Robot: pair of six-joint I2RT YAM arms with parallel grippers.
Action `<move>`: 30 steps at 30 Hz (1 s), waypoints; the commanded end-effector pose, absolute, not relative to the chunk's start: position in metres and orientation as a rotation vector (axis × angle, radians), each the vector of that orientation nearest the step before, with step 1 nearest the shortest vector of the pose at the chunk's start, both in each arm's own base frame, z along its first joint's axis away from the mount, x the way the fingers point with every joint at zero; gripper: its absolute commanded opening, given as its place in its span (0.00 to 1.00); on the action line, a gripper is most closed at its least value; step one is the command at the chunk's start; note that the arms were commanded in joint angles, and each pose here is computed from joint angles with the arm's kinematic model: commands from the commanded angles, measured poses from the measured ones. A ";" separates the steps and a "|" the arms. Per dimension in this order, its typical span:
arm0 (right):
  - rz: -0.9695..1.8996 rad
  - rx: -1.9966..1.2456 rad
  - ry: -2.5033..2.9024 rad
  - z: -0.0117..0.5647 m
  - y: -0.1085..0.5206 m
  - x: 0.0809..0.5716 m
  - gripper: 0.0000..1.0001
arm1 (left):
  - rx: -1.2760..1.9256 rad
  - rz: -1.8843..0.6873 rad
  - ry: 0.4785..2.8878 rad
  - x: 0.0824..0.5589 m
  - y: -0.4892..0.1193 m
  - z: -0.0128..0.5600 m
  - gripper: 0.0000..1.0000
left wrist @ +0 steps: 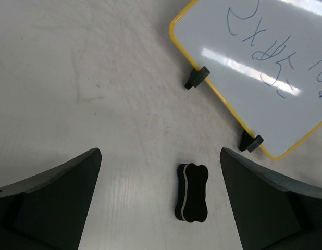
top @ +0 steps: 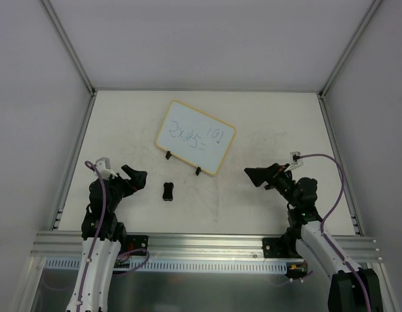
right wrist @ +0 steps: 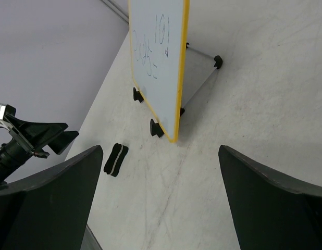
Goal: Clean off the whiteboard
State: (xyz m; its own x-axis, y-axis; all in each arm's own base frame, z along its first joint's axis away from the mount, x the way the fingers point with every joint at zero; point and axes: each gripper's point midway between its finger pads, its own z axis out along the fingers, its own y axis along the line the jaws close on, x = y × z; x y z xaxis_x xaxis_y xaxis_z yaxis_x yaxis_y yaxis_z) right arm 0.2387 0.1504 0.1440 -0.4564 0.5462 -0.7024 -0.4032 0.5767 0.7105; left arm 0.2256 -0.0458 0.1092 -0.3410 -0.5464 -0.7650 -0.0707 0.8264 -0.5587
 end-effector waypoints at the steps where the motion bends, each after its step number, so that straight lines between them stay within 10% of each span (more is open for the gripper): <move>1: 1.124 0.039 1.705 0.152 0.158 0.240 0.98 | -0.479 -0.515 1.882 0.231 -0.044 0.118 0.99; 30: 1.293 -0.229 1.541 0.170 0.241 0.333 0.77 | -0.459 -0.441 1.897 0.240 -0.036 0.126 0.99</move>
